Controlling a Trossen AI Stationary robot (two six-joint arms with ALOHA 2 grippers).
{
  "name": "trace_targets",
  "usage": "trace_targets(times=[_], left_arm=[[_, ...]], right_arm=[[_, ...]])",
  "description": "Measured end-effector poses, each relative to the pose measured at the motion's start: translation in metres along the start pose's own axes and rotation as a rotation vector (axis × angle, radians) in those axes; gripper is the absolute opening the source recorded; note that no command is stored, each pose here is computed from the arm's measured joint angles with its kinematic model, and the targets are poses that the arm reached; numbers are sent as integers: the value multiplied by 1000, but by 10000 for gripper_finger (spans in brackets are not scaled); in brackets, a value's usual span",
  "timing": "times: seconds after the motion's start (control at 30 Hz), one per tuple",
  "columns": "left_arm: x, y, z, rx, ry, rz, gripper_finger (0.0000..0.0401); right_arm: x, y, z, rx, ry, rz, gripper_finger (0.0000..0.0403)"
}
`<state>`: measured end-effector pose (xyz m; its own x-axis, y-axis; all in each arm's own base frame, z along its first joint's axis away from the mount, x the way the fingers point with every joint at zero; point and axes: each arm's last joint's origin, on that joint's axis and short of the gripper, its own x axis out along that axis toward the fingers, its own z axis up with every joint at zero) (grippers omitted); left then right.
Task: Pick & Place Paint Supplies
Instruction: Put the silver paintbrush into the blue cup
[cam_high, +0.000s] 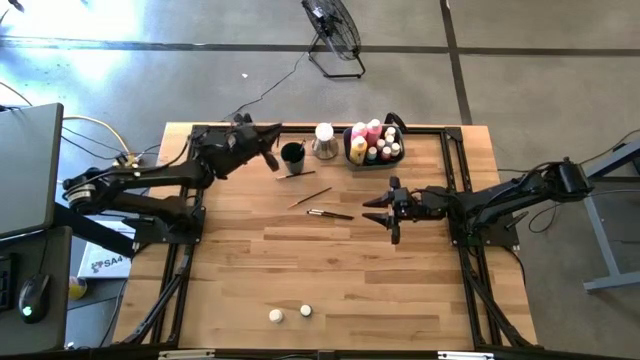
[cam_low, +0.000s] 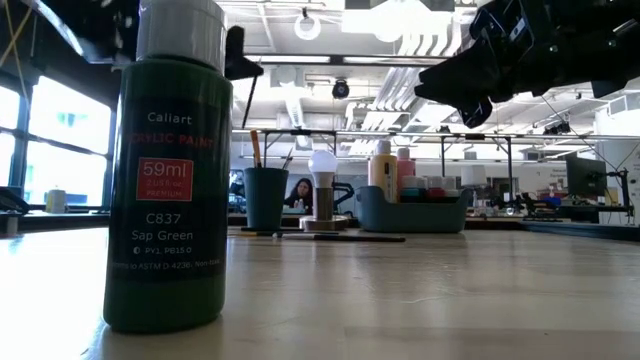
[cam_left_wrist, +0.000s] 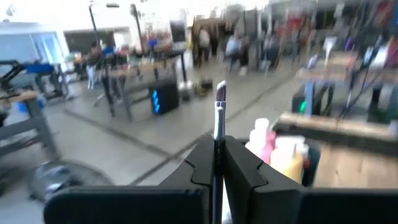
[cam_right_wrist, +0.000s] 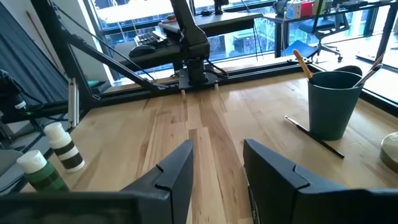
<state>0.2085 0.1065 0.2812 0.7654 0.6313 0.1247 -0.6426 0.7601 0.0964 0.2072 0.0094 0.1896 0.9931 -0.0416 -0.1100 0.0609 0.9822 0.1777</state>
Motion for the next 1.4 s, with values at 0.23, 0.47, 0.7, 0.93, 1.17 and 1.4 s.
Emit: trace_targets(times=[0.23,0.47,0.7,0.93,1.17,1.4], left_arm=[[-3,13,-39,-122,-86,-3,13],[13,13,-56,-146,-69,-54,14],[22,10,-71,-130,-54,-35,14],[26,8,-85,-125,-15,-31,15],[30,6,-99,-141,38,-33,15],[31,5,-107,-140,70,-23,15]], right_arm=[[0,1,3,-1,-33,4,134],[0,1,6,-30,-61,6,134],[0,1,6,-31,-65,6,134],[0,1,6,-32,-64,6,134],[0,1,6,-32,-64,6,134],[0,1,6,-32,-63,6,134]])
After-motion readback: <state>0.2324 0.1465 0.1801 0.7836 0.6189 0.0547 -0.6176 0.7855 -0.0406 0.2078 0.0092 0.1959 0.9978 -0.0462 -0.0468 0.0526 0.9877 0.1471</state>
